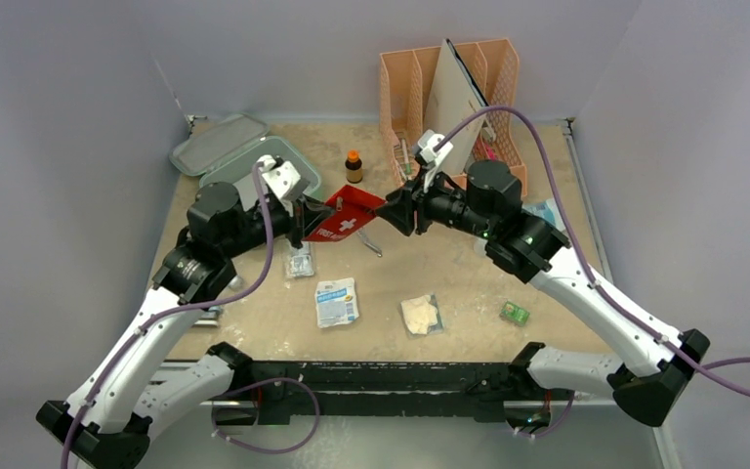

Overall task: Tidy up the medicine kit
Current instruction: Zip the medicine pouch.

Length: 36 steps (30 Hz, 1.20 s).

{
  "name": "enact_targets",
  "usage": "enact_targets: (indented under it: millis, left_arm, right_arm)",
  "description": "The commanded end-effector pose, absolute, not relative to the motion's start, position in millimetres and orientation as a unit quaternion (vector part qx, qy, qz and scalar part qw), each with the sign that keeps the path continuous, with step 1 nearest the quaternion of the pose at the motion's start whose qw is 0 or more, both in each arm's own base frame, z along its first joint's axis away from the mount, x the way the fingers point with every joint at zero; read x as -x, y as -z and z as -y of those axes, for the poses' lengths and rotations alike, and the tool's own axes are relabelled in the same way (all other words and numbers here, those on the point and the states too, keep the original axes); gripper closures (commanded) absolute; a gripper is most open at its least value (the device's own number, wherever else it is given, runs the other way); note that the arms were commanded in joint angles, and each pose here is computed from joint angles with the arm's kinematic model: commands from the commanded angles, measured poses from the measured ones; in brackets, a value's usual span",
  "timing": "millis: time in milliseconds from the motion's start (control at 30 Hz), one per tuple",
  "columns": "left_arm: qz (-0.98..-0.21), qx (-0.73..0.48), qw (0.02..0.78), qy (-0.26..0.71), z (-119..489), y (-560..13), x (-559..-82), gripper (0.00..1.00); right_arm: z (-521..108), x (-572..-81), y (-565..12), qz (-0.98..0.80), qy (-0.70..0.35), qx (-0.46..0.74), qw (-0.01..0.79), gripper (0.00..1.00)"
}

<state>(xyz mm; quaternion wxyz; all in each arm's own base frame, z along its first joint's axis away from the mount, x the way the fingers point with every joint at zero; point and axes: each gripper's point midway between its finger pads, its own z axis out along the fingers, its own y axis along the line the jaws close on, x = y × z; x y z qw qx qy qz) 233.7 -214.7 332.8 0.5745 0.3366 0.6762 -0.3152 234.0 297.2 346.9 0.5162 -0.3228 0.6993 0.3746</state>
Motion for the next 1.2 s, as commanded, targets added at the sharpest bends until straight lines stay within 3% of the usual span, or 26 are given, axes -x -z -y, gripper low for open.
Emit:
enact_targets:
  millis: [0,333,467,900,1167]
  left_arm:
    - [-0.650,-0.295,0.629,0.309,208.5,-364.5,-244.0,1.00]
    - [-0.605,-0.249,0.680,0.332,202.6,-388.0,-240.3,1.00]
    - [-0.574,-0.223,0.708,0.345,198.9,-396.9,-238.2,1.00]
    - [-0.582,-0.229,0.697,0.352,199.8,-396.1,-232.9,1.00]
    - [-0.586,-0.220,0.701,0.342,195.1,-393.1,-234.5,1.00]
  right_arm:
    - [-313.5,-245.7,-375.6,-0.654,-0.342,0.343,0.581,0.59]
    - [-359.6,-221.5,-416.6,-0.525,-0.254,0.396,0.709,0.61]
    - [-371.0,-218.7,-424.1,-0.505,-0.232,0.412,0.722,0.60]
    - [-396.1,-219.3,-423.0,-0.484,-0.122,0.431,0.752,0.64]
    - [-383.5,-222.6,-431.1,-0.493,-0.110,0.381,0.774,0.66]
